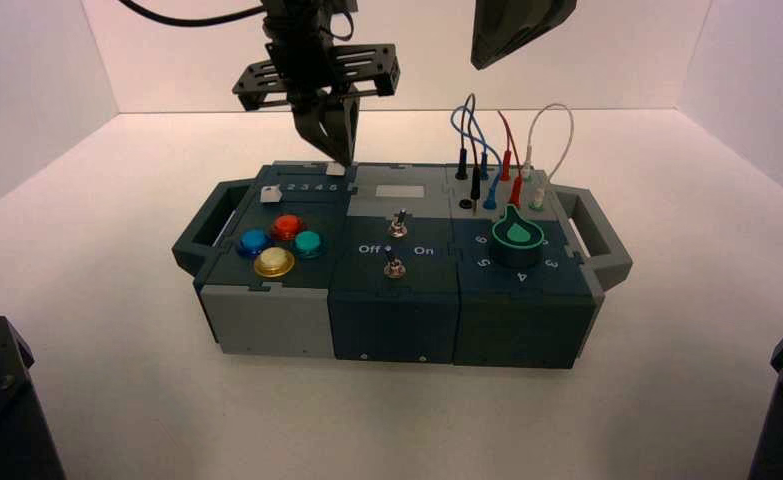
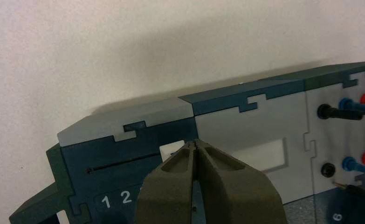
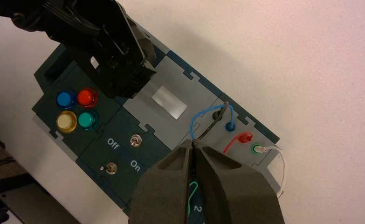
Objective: Move the top slider to position 3.
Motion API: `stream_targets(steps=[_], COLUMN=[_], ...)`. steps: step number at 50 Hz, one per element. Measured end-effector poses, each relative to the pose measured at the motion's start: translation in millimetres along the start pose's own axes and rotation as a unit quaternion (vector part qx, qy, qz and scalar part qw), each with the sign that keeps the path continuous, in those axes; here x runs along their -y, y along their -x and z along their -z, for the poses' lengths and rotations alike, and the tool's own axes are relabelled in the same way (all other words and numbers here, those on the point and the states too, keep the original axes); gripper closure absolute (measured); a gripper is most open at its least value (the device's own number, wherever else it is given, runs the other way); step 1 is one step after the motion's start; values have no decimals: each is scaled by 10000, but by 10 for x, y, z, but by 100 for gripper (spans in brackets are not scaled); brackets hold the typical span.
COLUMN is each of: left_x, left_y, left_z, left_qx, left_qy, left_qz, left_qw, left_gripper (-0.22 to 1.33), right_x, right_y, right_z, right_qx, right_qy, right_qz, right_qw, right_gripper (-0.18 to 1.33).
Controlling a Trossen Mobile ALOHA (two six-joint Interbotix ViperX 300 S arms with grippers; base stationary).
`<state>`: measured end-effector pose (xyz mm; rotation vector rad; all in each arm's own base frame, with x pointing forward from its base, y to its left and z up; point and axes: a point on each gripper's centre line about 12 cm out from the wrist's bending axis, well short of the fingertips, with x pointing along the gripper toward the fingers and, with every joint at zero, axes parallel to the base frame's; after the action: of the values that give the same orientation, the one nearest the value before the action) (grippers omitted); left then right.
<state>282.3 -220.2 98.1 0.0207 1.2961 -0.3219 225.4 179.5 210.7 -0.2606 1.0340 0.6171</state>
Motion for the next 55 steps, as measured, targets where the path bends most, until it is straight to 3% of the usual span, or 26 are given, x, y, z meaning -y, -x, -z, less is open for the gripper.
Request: stream_targets(steps=[55], left_x=[-94], left_y=[-11], left_z=[-8], left_qx=[-15], left_qy=[-108], left_qz=[-122], left_qw=[9999], left_gripper=[128], right_x=[-4], right_y=[-3], right_z=[6], right_qx=[-8], right_qy=[6], right_qz=[-3], right_qw=[10000], right_gripper=[129])
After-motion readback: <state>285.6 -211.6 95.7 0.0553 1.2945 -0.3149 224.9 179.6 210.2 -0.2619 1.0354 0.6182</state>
